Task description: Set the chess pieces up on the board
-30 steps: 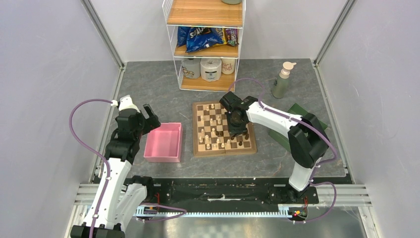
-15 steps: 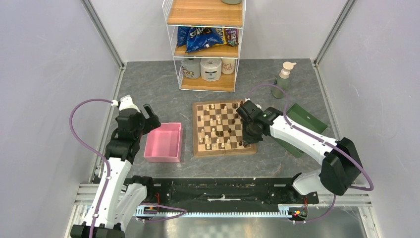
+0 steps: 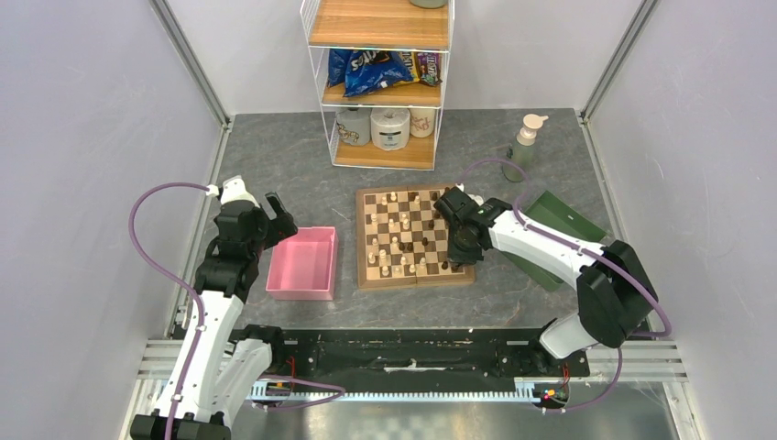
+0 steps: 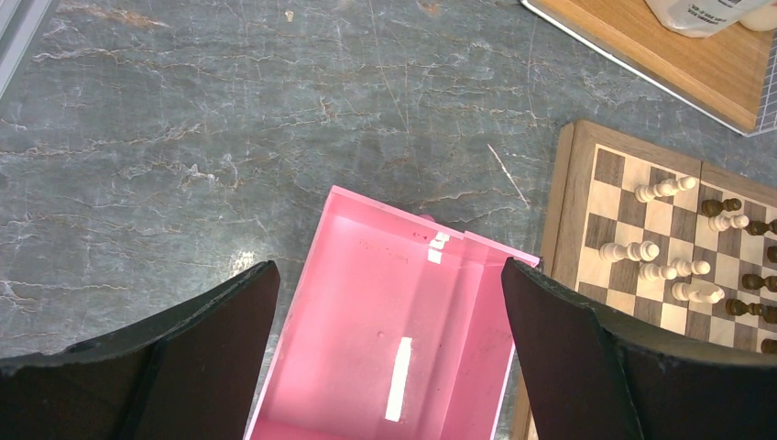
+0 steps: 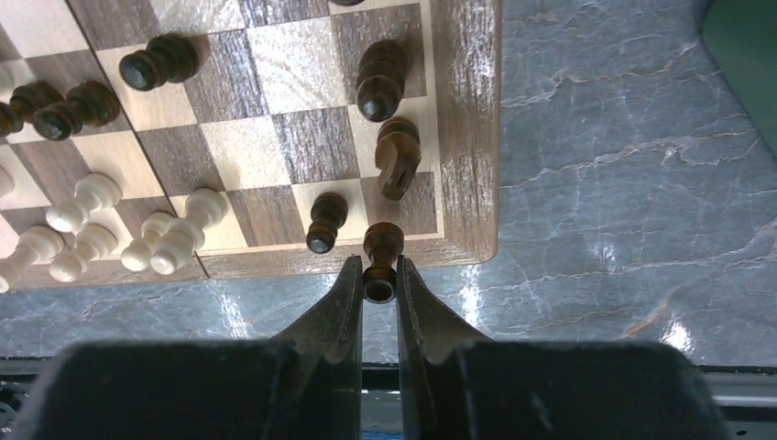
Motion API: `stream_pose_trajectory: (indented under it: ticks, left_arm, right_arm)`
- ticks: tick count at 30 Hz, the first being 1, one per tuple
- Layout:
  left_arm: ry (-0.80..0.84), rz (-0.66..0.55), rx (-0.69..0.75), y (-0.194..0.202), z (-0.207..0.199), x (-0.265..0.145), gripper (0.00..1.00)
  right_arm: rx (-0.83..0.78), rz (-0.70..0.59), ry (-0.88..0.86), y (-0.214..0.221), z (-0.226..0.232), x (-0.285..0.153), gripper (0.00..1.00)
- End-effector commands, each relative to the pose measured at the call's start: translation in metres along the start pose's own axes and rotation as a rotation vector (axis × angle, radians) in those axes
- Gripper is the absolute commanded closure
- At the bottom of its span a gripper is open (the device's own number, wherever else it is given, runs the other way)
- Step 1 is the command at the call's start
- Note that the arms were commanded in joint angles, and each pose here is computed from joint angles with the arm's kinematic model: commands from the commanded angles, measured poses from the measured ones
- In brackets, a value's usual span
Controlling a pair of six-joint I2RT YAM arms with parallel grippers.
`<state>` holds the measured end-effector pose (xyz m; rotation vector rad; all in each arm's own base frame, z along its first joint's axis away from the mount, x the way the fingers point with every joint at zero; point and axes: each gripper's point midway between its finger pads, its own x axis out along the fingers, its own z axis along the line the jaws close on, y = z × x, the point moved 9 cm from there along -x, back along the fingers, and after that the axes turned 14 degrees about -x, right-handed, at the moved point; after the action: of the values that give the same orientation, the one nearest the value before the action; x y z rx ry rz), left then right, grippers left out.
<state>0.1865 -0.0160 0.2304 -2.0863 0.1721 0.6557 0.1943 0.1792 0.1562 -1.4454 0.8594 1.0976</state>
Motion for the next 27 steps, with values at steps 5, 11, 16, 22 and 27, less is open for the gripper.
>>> stream_pose_trajectory:
  ticks: [5, 11, 16, 22, 27]
  left_arm:
    - [0.037, -0.021, -0.033, -0.007, -0.009, 0.000, 0.01]
    - [0.035, -0.024, -0.033, -0.007, -0.008, 0.000, 0.01]
    - [0.035, -0.025, -0.033, -0.007, -0.008, 0.000, 0.01]
    - [0.036, -0.026, -0.032, -0.007, -0.008, -0.001, 0.01]
    - [0.039, -0.028, -0.033, -0.008, -0.009, -0.001, 0.01]
  right_arm:
    - [0.062, -0.018, 0.020, -0.003, -0.009, 0.009, 0.83]
    - [0.065, -0.005, 0.013, -0.003, -0.009, 0.015, 0.82]
    - [0.068, -0.003, 0.005, -0.004, -0.009, 0.018, 0.77]
    - [0.067, -0.013, 0.002, -0.005, -0.010, 0.014, 0.66]
    - [0.044, -0.044, -0.006, -0.011, -0.011, -0.003, 0.57]
